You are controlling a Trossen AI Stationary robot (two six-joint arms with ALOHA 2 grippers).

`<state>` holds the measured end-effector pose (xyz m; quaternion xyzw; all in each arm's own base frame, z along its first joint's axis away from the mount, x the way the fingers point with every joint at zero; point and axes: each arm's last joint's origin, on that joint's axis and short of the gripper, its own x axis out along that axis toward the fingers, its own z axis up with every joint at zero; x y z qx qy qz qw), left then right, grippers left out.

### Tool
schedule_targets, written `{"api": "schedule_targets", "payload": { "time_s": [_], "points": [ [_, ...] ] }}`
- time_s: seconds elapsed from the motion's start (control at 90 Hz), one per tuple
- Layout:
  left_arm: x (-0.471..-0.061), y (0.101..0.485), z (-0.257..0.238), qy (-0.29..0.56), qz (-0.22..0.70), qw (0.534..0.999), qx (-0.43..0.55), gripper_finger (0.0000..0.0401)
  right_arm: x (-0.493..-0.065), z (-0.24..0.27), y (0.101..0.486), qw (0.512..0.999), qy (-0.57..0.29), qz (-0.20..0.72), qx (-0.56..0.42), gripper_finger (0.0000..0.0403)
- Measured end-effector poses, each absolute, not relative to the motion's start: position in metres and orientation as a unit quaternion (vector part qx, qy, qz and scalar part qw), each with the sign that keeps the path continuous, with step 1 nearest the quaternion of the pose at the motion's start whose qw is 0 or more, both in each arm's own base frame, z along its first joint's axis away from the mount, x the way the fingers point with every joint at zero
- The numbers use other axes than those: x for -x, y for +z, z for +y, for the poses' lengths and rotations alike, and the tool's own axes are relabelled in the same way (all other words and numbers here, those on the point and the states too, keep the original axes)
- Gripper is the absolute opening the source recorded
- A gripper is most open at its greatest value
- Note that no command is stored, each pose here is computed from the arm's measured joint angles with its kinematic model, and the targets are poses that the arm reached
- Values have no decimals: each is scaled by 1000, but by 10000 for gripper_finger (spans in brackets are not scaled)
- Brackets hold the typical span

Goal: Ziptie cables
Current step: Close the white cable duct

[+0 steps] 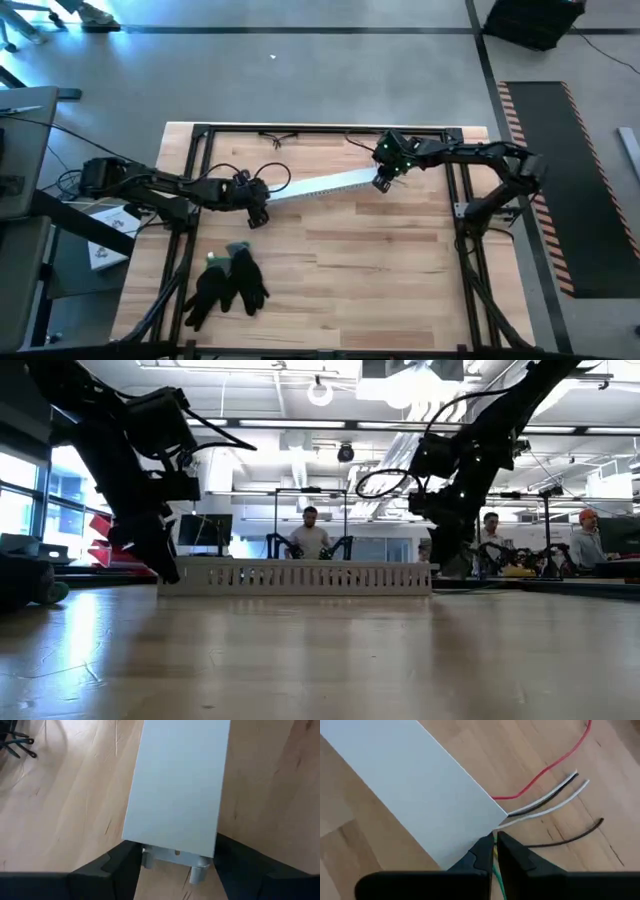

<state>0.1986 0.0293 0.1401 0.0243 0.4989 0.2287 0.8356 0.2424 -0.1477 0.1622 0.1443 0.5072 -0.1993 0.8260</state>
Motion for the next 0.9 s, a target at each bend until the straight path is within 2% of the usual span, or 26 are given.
{"api": "schedule_targets", "payload": {
  "time_s": [0.211,0.667,0.9],
  "points": [
    [-200,148,29,231,522,821,-12,212,-237,-153,169,800,-219,545,-127,12],
    [-202,164,29,221,559,799,-10,282,-233,-153,168,792,-211,558,-130,12],
    [-191,161,26,222,600,768,31,296,-233,-153,167,793,-203,558,-135,12]
  ]
}}
